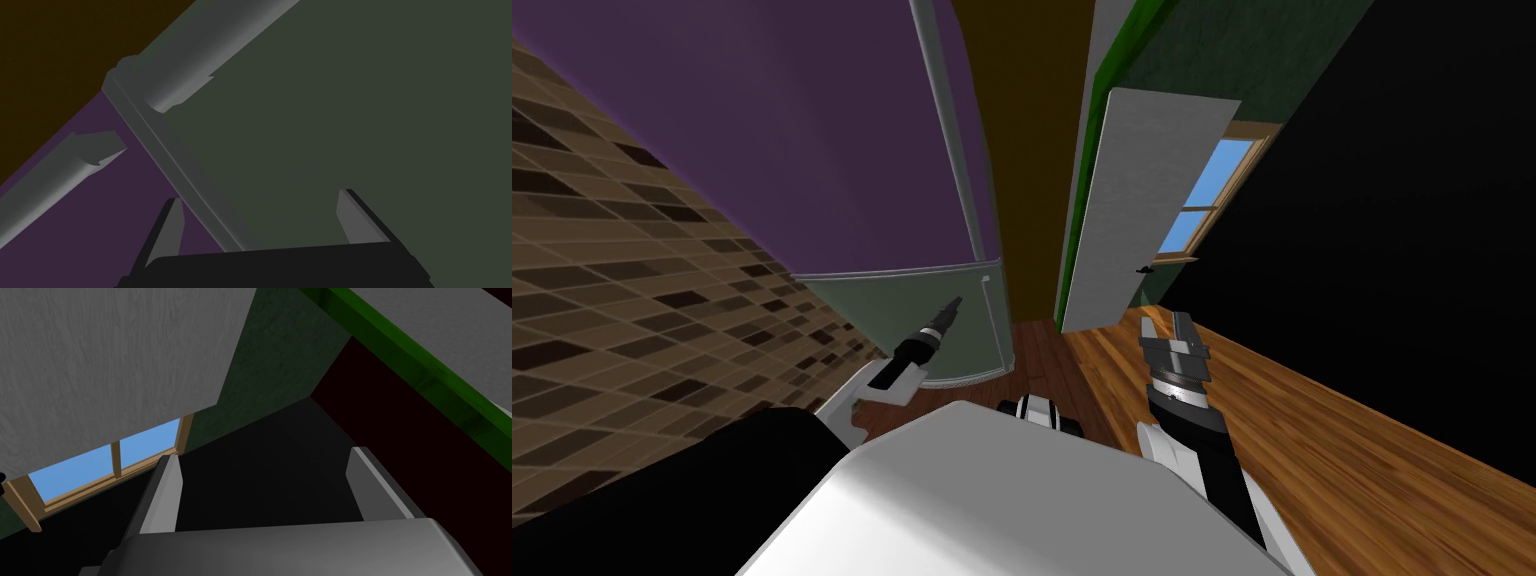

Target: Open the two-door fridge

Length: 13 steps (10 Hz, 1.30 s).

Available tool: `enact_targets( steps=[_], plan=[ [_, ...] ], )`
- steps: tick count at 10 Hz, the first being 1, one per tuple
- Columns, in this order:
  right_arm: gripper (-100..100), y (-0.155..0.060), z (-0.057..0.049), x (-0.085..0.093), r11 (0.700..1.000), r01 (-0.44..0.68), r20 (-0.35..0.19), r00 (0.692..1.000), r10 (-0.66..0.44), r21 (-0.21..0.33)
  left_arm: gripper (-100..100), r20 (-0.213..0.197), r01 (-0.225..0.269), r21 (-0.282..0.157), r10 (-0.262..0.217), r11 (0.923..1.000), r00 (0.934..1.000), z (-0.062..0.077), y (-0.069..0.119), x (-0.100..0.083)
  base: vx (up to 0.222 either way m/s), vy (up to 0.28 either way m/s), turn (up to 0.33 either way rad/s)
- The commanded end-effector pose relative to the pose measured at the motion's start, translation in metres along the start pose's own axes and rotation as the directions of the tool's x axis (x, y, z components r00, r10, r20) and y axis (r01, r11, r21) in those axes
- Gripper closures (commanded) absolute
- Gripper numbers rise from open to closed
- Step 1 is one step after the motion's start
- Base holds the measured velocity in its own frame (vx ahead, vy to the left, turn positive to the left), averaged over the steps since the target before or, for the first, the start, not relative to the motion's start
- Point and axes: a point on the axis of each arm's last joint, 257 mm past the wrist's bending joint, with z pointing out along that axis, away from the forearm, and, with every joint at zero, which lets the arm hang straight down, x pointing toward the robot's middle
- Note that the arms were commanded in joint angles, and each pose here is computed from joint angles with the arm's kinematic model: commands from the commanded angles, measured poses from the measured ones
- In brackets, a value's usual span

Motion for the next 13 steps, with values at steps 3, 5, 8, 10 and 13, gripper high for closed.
enact_targets(
  steps=[3,5,8,10,13],
  plan=[
    [0,0.0,0.0,0.0,1.0,0.0,0.0,1.0,0.0,0.0,-100,-0.015,-0.06,-0.078,0.059,0.9951,0.9982,0.003,0.013,-0.012,0.074,-0.025,-0.058],
    [0,0.0,0.0,0.0,1.0,0.0,0.0,1.0,0.0,0.0,-100,-0.023,-0.094,-0.11,0.092,0.9895,0.9955,0.003,0.016,-0.02,0.095,-0.03,-0.093],
    [0,0.0,0.0,0.0,1.0,0.0,0.0,1.0,0.0,0.0,-100,-0.031,-0.138,-0.147,0.135,0.9795,0.9903,0.003,0.014,-0.029,0.105,-0.033,-0.077],
    [0,0.0,0.0,0.0,1.0,0.0,0.0,1.0,0.0,0.0,-100,-0.035,-0.159,-0.148,0.156,0.9761,0.9872,0.001,0.005,-0.033,0.065,-0.015,-0.048],
    [0,0.0,0.0,0.0,1.0,0.0,0.0,1.0,0.0,0.0,-100,-0.037,-0.173,-0.119,0.17,0.9777,0.9848,-0.002,-0.018,-0.032,0.044,-0.009,-0.024]
  ],
)
